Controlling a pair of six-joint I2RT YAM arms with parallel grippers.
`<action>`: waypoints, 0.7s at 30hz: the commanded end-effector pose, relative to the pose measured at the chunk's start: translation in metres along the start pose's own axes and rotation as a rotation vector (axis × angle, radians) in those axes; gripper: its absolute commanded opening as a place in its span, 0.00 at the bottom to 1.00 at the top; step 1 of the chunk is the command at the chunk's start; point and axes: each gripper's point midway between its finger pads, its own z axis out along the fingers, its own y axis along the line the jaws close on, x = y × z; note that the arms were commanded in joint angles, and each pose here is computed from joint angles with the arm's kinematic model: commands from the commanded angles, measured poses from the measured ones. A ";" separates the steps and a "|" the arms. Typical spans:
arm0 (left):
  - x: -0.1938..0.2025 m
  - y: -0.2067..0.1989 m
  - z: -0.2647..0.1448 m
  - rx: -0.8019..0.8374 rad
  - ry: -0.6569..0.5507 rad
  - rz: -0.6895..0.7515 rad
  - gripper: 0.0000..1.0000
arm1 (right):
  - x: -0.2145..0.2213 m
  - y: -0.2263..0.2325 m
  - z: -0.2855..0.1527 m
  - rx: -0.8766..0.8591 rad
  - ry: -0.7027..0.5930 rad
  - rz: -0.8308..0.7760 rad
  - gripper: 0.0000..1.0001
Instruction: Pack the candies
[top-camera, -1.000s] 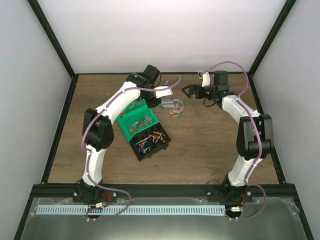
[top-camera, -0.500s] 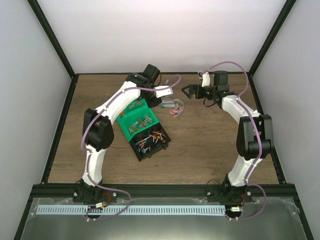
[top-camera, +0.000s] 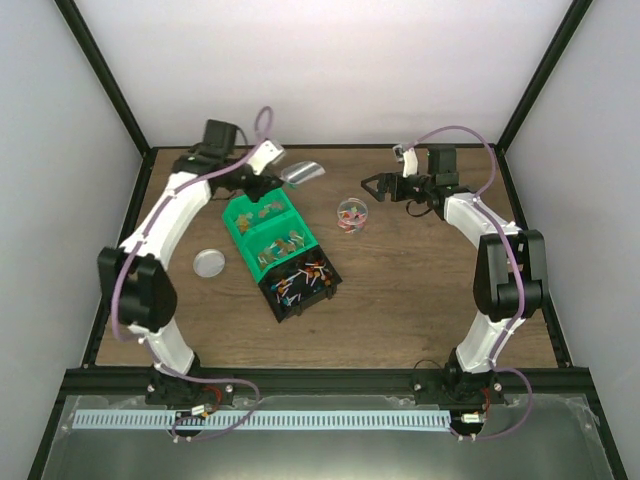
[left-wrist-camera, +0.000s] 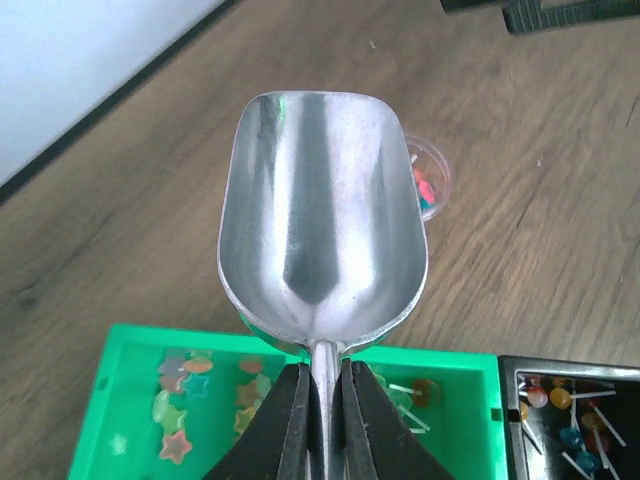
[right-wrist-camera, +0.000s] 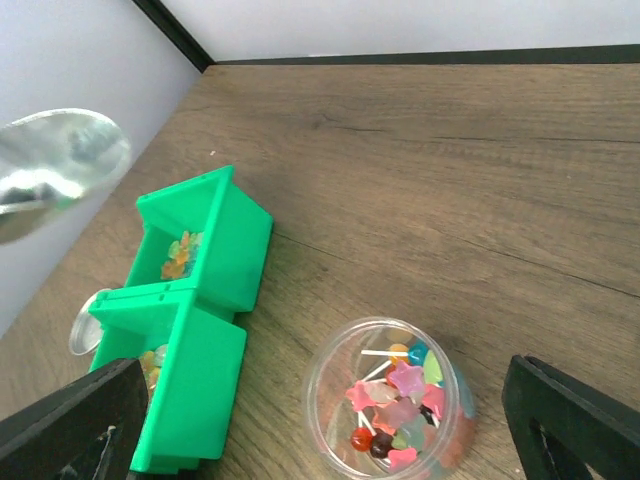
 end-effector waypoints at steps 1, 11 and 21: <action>-0.017 0.004 -0.048 0.011 -0.253 -0.015 0.04 | -0.016 0.022 -0.014 -0.078 -0.042 -0.069 1.00; 0.093 0.028 -0.108 -0.237 -0.230 -0.043 0.04 | -0.012 0.041 -0.024 -0.135 -0.008 -0.111 1.00; 0.175 0.049 -0.127 -0.519 -0.179 0.026 0.04 | 0.043 0.067 -0.007 -0.136 0.161 -0.234 1.00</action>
